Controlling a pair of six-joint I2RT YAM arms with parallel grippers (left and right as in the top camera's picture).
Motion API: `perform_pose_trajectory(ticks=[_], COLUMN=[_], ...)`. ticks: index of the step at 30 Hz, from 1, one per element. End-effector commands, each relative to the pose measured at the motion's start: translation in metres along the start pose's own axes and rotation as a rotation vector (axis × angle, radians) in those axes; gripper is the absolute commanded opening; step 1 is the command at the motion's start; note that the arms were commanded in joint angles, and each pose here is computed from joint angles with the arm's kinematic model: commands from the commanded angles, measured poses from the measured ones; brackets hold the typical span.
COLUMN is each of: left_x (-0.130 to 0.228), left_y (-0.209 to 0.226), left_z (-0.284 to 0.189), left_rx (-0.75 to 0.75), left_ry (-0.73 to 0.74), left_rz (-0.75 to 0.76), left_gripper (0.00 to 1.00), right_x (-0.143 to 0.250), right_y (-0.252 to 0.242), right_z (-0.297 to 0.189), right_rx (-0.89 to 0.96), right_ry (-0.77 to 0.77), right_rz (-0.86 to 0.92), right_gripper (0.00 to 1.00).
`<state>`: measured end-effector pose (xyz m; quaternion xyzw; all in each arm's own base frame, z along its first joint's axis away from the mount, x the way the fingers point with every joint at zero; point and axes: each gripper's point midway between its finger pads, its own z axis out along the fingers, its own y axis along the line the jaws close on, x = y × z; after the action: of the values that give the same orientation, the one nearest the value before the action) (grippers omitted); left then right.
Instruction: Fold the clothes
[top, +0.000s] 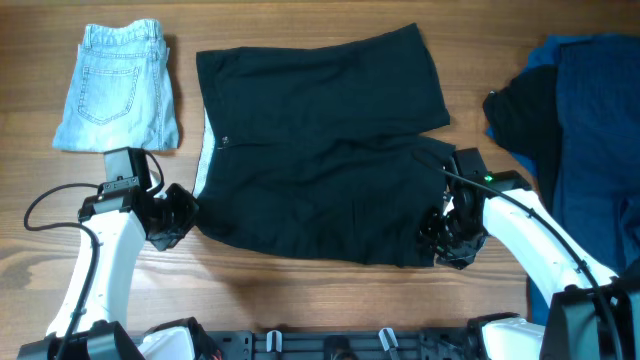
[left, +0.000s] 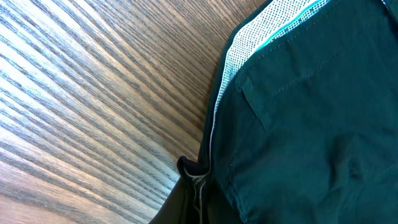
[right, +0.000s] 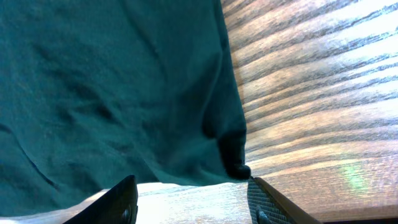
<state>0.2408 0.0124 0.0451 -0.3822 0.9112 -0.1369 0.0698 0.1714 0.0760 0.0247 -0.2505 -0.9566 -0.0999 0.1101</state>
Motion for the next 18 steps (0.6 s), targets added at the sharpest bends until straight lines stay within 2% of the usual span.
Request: perform_pose_trajectory(ticks=[1,3,5,6,11,15,16,17,18], left_x=[-0.006,-0.007,-0.007,-0.007,-0.007,-0.007,-0.007,-0.007,-0.007], left_y=[-0.006,-0.006,-0.007,-0.007,-0.007,-0.007,-0.007,-0.007,-0.007], left_z=[-0.006,-0.006,-0.006,-0.006,-0.006,-0.006,-0.006,-0.006,-0.006], left_rx=[0.017,0.019,0.021,0.021,0.021,0.021,0.021,0.021,0.021], left_ry=[-0.025,-0.027,-0.031,-0.031,-0.03,-0.03,-0.03,-0.03,-0.03], left_rz=[0.028,0.029,0.03,0.03,0.029,0.029,0.029,0.029,0.03], left_gripper=[0.06,0.06,0.07,0.06,0.07,0.07,0.07,0.07,0.07], right_x=[0.005,0.007,0.014,0.018,0.01,0.003,0.003,0.003,0.003], right_y=[-0.004,-0.007,-0.01,-0.005,0.01,0.011,0.009,0.008,0.006], right_z=[0.003,0.006,0.014,0.021,0.031,0.031,0.032,0.032,0.032], right_rx=[0.003,0.009,0.001,-0.045,-0.149,-0.146,-0.138,-0.131,-0.124], right_ry=[0.011,0.02,0.047,0.066,0.04,0.009,0.003,0.001,0.002], right_rz=[0.038,0.061,0.111,0.105,0.077,0.069,0.067,0.068,0.066], right_gripper=[0.61,0.66,0.88,0.91,0.88,0.63,0.49,0.31,0.22])
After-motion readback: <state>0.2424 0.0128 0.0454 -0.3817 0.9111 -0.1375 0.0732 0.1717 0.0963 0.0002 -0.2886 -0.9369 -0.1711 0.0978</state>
